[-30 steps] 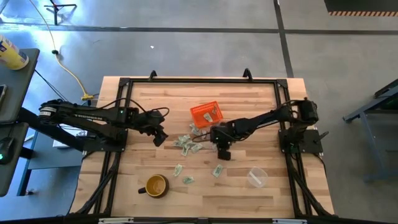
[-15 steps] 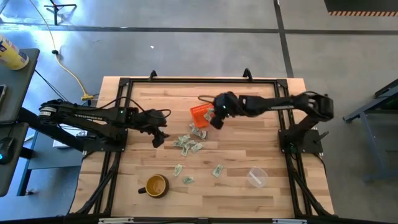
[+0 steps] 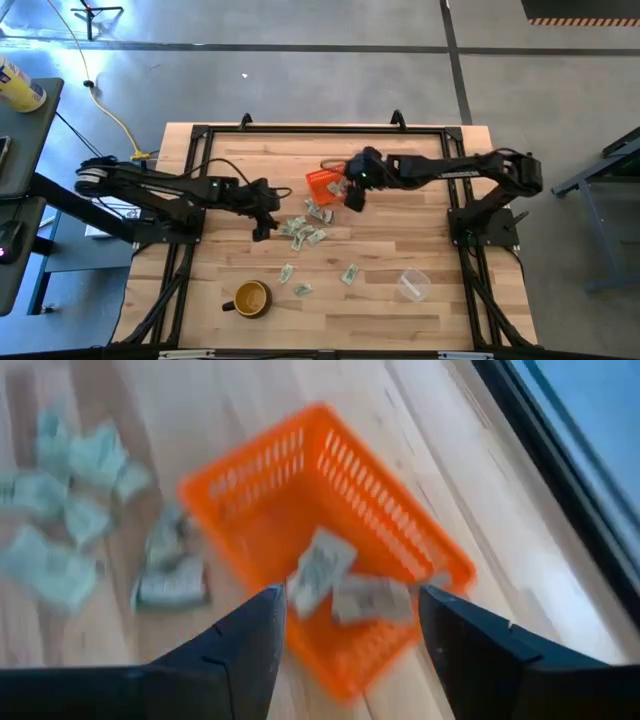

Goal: Pick and place items into bin
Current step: Put the white stevia packet into the orange bin

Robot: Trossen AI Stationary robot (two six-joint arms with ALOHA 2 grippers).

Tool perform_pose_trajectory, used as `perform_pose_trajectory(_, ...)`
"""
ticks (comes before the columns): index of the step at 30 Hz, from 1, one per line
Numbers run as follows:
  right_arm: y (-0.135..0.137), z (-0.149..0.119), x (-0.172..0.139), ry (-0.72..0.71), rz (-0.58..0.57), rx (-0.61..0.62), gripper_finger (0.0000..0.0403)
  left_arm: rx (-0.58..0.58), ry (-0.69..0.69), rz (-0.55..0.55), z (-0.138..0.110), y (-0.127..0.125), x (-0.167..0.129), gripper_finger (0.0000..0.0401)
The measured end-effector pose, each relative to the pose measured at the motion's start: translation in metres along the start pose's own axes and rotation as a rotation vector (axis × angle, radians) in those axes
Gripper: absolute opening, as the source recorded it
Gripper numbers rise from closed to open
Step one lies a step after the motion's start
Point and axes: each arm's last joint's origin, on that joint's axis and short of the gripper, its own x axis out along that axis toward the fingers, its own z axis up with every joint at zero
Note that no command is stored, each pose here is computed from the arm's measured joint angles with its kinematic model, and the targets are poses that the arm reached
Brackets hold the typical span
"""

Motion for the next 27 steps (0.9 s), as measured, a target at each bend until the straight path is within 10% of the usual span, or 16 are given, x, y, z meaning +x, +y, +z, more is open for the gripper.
perform_pose_trajectory(17, 0.043, -0.033, -0.048, 0.179, -0.071, 0.08, 0.019, 0.363, -0.067, -0.013, 0.006, 0.066, 0.081, 0.0135)
perform_pose_trajectory(27, 0.05, -0.038, -0.052, 0.172, -0.116, 0.146, 0.019, 0.465, 0.011, 0.058, 0.016, 0.06, 0.105, 0.0168)
